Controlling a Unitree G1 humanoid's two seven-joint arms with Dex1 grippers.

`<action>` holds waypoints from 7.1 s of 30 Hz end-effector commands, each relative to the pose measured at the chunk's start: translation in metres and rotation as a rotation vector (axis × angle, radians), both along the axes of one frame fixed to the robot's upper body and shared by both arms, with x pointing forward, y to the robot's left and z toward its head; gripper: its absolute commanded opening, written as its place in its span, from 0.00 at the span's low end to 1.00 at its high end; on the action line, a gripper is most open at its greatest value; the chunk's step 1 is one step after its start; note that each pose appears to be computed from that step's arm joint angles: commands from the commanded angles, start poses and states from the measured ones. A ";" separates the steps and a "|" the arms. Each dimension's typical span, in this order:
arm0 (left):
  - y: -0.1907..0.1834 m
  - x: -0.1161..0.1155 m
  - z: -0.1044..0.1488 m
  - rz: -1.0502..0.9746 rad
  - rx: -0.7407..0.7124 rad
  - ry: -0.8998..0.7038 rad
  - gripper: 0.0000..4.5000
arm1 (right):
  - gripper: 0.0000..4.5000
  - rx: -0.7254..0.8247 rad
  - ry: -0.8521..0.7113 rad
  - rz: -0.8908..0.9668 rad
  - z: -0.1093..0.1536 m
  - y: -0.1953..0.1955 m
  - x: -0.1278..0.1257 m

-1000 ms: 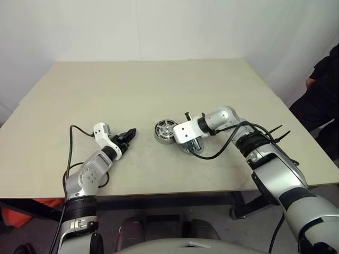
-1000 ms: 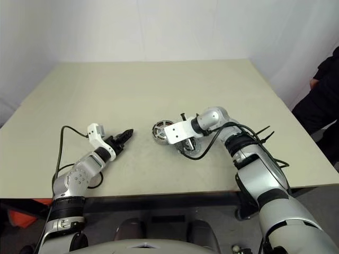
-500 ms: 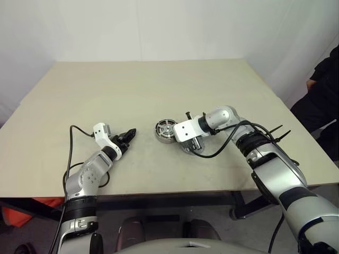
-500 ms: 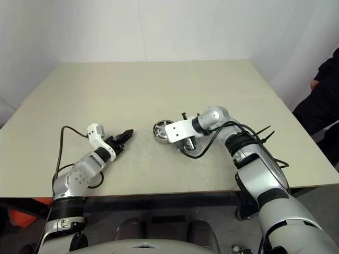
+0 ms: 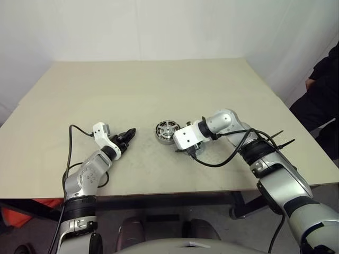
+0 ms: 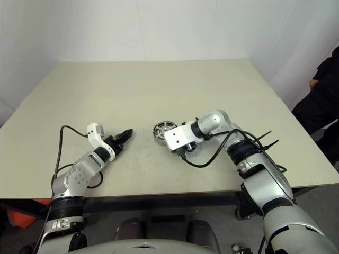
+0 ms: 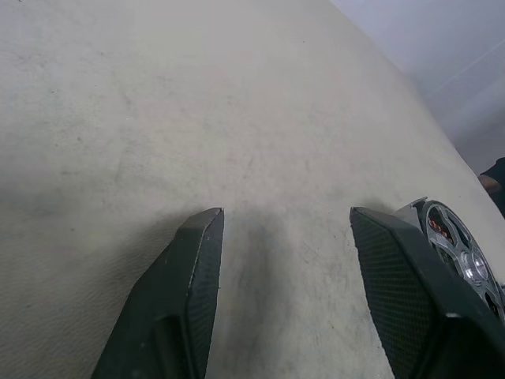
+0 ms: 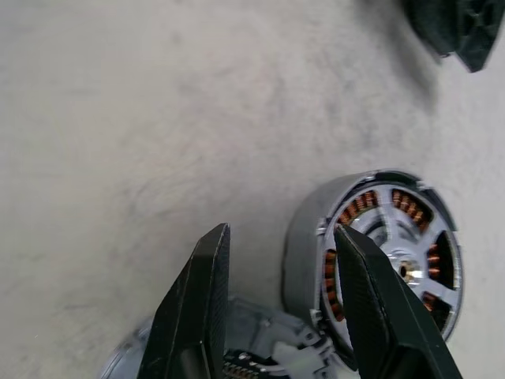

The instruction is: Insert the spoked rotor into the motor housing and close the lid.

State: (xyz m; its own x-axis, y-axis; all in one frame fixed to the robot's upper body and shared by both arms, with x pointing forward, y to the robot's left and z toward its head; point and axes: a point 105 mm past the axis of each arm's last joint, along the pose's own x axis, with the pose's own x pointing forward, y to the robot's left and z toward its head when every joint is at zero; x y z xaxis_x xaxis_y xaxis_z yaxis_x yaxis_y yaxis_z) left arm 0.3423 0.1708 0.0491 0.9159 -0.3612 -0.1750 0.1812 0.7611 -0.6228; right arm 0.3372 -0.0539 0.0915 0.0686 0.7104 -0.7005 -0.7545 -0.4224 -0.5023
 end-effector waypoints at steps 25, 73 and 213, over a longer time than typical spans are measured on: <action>0.001 -0.001 0.004 0.003 0.006 -0.012 0.60 | 0.00 -0.049 0.022 -0.116 -0.011 -0.007 0.020; 0.001 -0.001 0.001 0.012 0.006 -0.007 0.60 | 0.49 -0.231 -0.200 0.278 0.029 -0.028 -0.006; 0.007 -0.008 -0.003 0.026 0.032 0.012 0.60 | 0.57 -0.234 -0.295 0.202 -0.002 0.006 0.022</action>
